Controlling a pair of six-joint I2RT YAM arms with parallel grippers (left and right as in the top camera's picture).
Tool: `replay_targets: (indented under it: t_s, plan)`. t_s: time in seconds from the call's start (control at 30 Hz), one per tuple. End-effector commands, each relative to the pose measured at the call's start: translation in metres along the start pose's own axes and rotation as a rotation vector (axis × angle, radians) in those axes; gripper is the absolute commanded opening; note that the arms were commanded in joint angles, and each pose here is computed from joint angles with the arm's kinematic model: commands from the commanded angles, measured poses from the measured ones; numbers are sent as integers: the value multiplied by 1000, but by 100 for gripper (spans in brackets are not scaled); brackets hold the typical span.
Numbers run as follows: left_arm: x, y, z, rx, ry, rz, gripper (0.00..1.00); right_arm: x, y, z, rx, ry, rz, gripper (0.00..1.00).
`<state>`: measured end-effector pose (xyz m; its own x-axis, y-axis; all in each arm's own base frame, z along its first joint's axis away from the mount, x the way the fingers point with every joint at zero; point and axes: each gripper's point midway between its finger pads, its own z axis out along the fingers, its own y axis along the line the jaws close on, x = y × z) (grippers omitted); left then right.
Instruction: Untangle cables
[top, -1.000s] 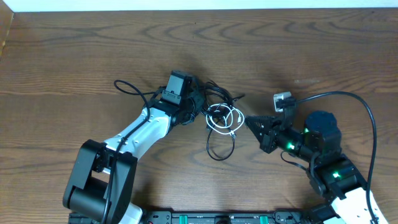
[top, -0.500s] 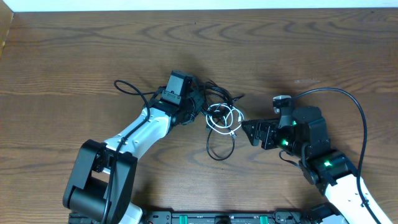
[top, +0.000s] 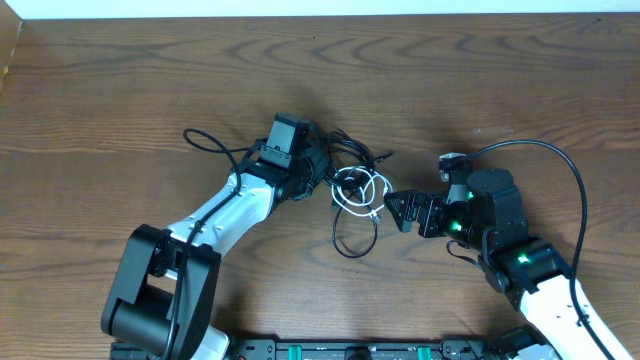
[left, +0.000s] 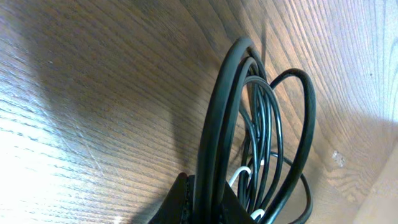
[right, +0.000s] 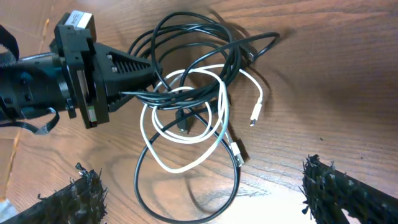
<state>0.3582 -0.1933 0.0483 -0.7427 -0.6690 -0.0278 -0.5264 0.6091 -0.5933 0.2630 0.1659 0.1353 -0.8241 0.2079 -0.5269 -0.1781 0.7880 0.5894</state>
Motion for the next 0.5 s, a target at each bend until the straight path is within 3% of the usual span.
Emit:
replay_targets:
  t_s: [0.0, 0.27, 0.47]
  plan:
    - [4, -7, -5, 32, 30, 14, 8, 3, -3, 6, 18, 18, 74, 99]
    - [2, -13, -5, 57, 19, 72, 7, 9, -19, 32, 59, 66, 279, 99]
    - [9, -21, -6, 101, 60, 111, 8, 14, -20, 46, 44, 97, 299, 89]
